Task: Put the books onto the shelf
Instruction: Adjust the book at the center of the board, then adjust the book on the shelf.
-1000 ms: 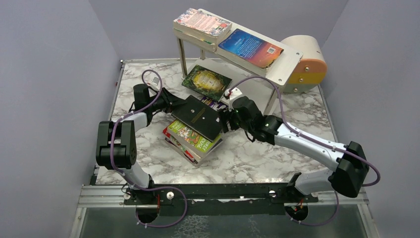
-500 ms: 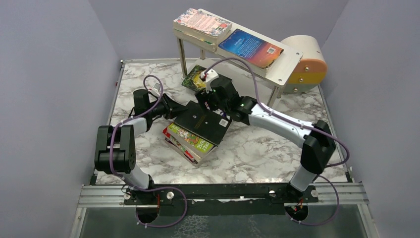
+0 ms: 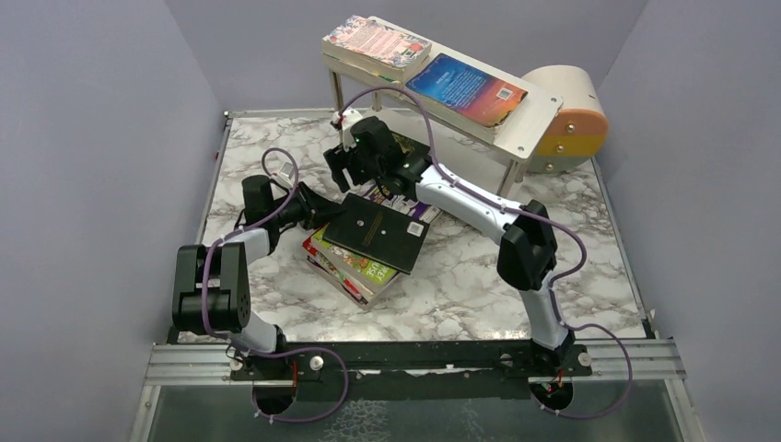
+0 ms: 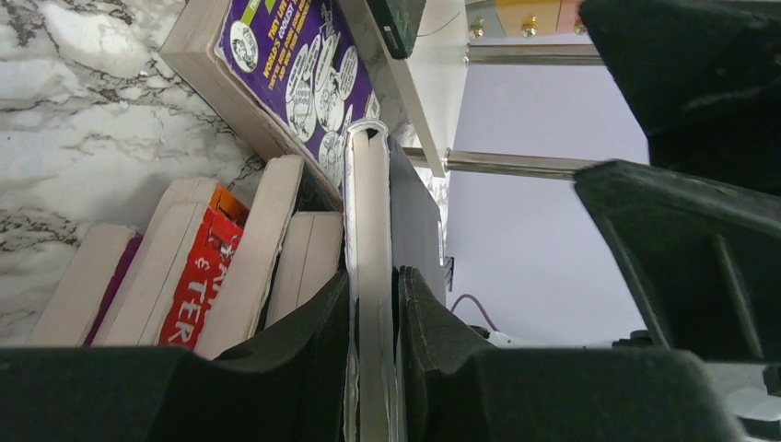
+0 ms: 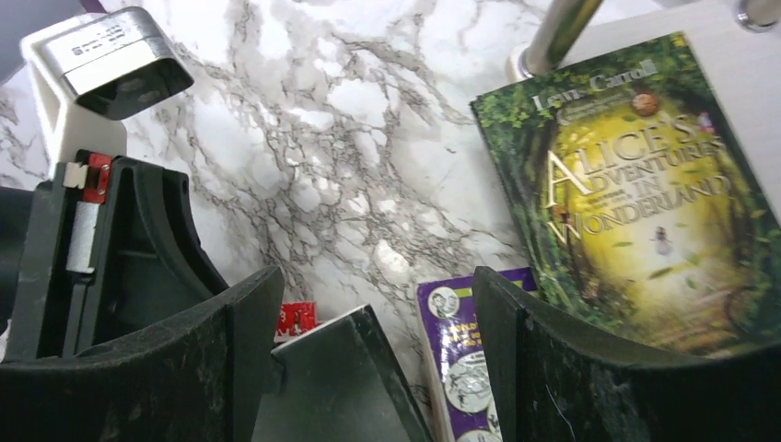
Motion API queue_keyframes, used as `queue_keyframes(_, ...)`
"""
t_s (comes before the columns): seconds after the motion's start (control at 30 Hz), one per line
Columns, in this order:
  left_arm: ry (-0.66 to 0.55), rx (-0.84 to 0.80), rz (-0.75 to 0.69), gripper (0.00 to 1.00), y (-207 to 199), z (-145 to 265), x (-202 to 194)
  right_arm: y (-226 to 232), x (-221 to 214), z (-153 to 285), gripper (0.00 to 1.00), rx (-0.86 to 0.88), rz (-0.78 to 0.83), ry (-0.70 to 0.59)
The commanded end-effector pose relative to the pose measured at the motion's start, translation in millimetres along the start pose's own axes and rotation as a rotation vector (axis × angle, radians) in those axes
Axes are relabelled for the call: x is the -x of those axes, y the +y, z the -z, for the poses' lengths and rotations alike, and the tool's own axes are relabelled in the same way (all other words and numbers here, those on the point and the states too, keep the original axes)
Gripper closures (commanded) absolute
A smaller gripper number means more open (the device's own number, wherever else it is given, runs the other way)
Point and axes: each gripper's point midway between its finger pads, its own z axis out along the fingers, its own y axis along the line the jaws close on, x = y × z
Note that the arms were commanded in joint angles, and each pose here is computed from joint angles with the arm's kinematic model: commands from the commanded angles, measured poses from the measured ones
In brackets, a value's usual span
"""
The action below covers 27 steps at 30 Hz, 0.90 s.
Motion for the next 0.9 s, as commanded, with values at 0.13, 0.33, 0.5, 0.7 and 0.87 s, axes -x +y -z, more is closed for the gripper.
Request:
queue_keyframes(0.13, -0.004, -0.046, -0.025, 1.00, -5, 20, -3, 10, -25, -28, 0.26, 0.060, -0.057, 0.107)
queue_keyframes(0.33, -0.008, -0.052, -0.017, 1.00, -2, 26, 0, 7, -39, -41, 0.26, 0.051, -0.087, 0.132)
queue_keyframes(0.5, -0.007, -0.050, -0.016, 1.00, -1, 28, 0, 3, -49, -51, 0.26, 0.047, -0.106, 0.144)
queue_keyframes(0.7, -0.006, -0.047, -0.015, 1.00, 1, 28, -1, -5, -61, -63, 0.26, 0.038, -0.145, 0.160)
queue_keyframes(0.87, -0.003, -0.044, -0.011, 1.00, 2, 29, -1, -11, -67, -73, 0.26, 0.035, -0.180, 0.157)
